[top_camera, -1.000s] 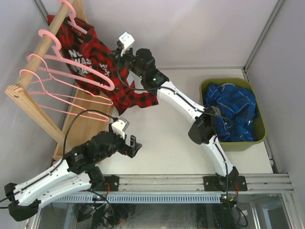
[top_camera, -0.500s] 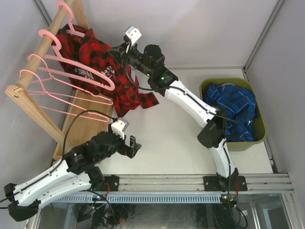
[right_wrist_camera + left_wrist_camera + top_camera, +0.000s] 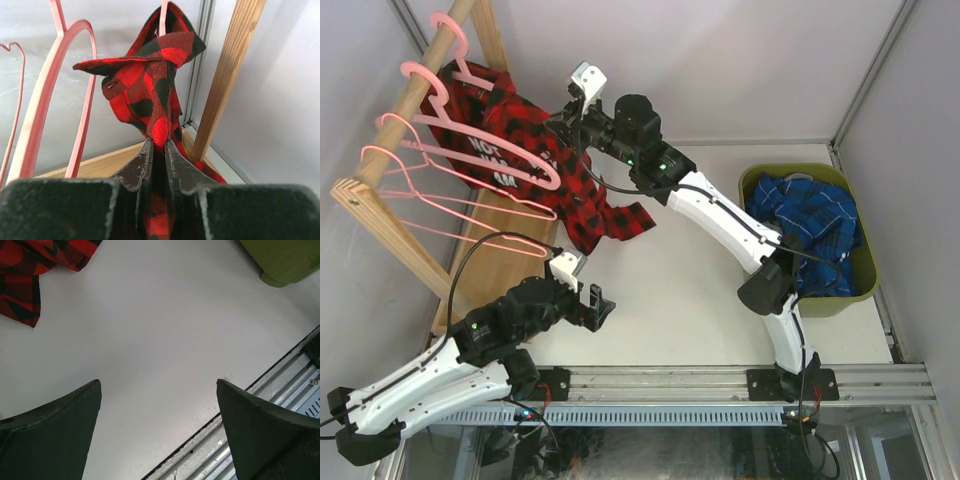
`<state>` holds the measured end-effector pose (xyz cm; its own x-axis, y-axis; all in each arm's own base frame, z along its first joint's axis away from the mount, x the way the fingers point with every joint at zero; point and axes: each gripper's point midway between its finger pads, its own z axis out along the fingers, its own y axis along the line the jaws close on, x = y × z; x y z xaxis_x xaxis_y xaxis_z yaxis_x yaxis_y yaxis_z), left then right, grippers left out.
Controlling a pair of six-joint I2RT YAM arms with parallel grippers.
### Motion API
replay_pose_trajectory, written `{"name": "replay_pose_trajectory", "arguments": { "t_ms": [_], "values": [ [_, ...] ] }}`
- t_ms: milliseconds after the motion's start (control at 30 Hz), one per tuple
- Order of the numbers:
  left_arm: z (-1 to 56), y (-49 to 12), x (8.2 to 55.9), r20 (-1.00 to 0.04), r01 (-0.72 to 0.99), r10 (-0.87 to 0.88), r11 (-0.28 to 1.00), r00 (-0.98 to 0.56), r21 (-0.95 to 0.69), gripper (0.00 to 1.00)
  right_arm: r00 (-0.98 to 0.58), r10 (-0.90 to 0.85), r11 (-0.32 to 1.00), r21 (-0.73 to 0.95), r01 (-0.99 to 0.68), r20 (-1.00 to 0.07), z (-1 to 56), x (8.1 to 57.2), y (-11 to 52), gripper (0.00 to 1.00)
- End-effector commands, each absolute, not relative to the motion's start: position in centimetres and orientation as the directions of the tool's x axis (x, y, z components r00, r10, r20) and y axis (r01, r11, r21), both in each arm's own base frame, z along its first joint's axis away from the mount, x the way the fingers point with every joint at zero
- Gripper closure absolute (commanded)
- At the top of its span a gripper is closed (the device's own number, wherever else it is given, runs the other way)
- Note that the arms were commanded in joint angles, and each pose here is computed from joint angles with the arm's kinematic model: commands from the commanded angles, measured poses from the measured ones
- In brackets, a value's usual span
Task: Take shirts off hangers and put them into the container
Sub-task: Pick up the hanger from the clothesline.
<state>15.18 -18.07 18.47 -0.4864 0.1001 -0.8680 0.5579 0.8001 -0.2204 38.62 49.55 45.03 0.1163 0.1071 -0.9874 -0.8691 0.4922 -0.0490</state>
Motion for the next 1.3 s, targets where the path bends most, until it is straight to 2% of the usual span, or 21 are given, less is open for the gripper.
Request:
{"name": "replay_pose_trajectory", "arguments": {
  "t_ms": [0,200,367,567,700,800,900,1033,1267],
  "values": [
    [20.5,-18.4,15.5,-0.885,0.557,0.05,0.793,-0.464,-0.247,0.0,0.1,0.082,0.463,-0.051,-0.885,-0.992,44.1,38.1,50.7,0.9],
    [20.5,-18.3,15.5,-0.886,0.554,0.048,0.796,-0.462,-0.246,0.0,0.077,0.08,0.464,-0.032,-0.885,-0.994,43.0,38.9,51.3,0.8],
    [20.4,-18.3,15.5,-0.886,0.553,0.049,0.797,-0.461,-0.243,0.0,0.058,0.086,0.466,-0.011,-0.885,-0.995,42.4,39.8,51.7,0.64],
    [20.4,-18.3,15.5,-0.885,0.553,0.054,0.798,-0.463,-0.24,0.0,0.073,0.115,0.474,-0.01,-0.88,-0.991,42.4,41.2,52.2,0.6],
    [20.4,-18.3,15.6,-0.885,0.55,0.05,0.8,-0.463,-0.242,0.0,0.105,0.155,0.476,-0.019,-0.879,-0.982,42.9,41.9,52.7,0.66],
    [20.3,-18.2,15.6,-0.884,0.548,0.052,0.801,-0.464,-0.241,0.0,0.119,0.188,0.463,-0.018,-0.886,-0.975,43.6,41.7,53.0,0.78],
    [20.3,-18.4,15.6,-0.883,0.549,0.053,0.8,-0.465,-0.241,0.0,0.129,0.202,0.49,-0.014,-0.871,-0.971,44.4,41.9,52.6,0.99],
    [20.3,-18.5,15.6,-0.882,0.551,0.058,0.799,-0.468,-0.24,0.0,0.177,0.268,0.565,0.005,-0.825,-0.947,46.8,42.4,51.0,1.0],
    [20.5,-18.7,15.7,-0.883,0.553,0.05,0.796,-0.468,-0.248,0.0,0.299,0.454,0.574,0.019,-0.818,-0.839,53.4,41.1,49.2,1.0]
  ]
}}
